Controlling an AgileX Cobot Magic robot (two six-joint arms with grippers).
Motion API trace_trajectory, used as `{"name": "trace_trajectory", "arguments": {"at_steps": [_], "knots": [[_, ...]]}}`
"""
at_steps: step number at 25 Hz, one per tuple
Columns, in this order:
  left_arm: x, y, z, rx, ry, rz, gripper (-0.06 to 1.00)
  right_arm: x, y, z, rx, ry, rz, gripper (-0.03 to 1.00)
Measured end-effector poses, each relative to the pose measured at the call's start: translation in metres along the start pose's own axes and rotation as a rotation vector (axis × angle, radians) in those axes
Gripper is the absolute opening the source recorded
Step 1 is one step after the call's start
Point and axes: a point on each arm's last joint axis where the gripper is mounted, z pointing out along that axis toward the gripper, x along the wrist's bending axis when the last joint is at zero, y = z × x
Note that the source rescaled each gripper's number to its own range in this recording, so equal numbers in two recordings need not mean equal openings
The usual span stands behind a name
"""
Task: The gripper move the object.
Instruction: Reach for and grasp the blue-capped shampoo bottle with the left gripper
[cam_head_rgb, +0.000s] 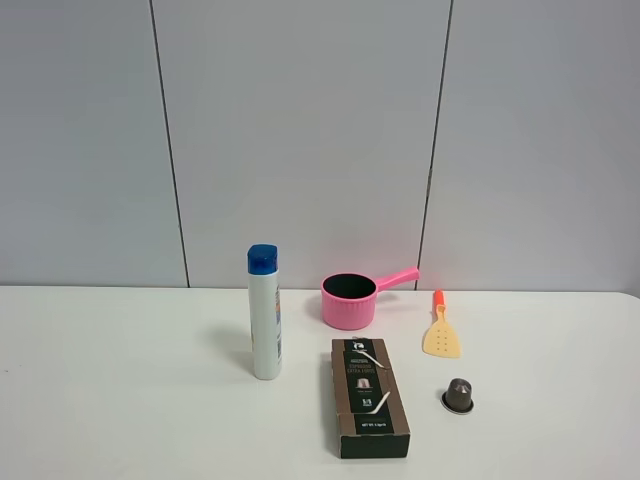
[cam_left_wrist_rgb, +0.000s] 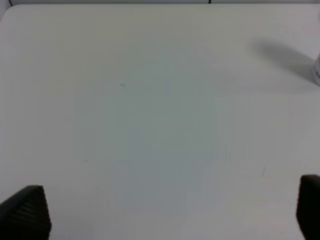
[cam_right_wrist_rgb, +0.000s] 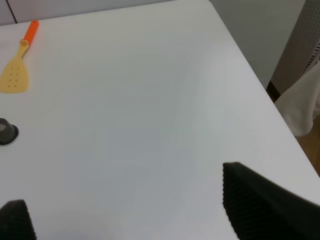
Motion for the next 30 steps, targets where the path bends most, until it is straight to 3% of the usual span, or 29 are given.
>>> {"name": "trace_trajectory", "arguments": {"at_steps": [19, 24, 30], "knots": [[-0.002, 0.001, -0.001, -0.011, -0.023, -0.013, 1.00, 0.000, 0.000, 0.000, 0.000, 0.000, 0.000, 1.00], [-0.012, 0.042, -0.009, -0.190, -0.122, -0.071, 1.00, 0.000, 0.000, 0.000, 0.000, 0.000, 0.000, 1.00], [-0.016, 0.101, 0.020, -0.363, -0.145, -0.040, 1.00, 0.000, 0.000, 0.000, 0.000, 0.000, 0.000, 1.00]]}}
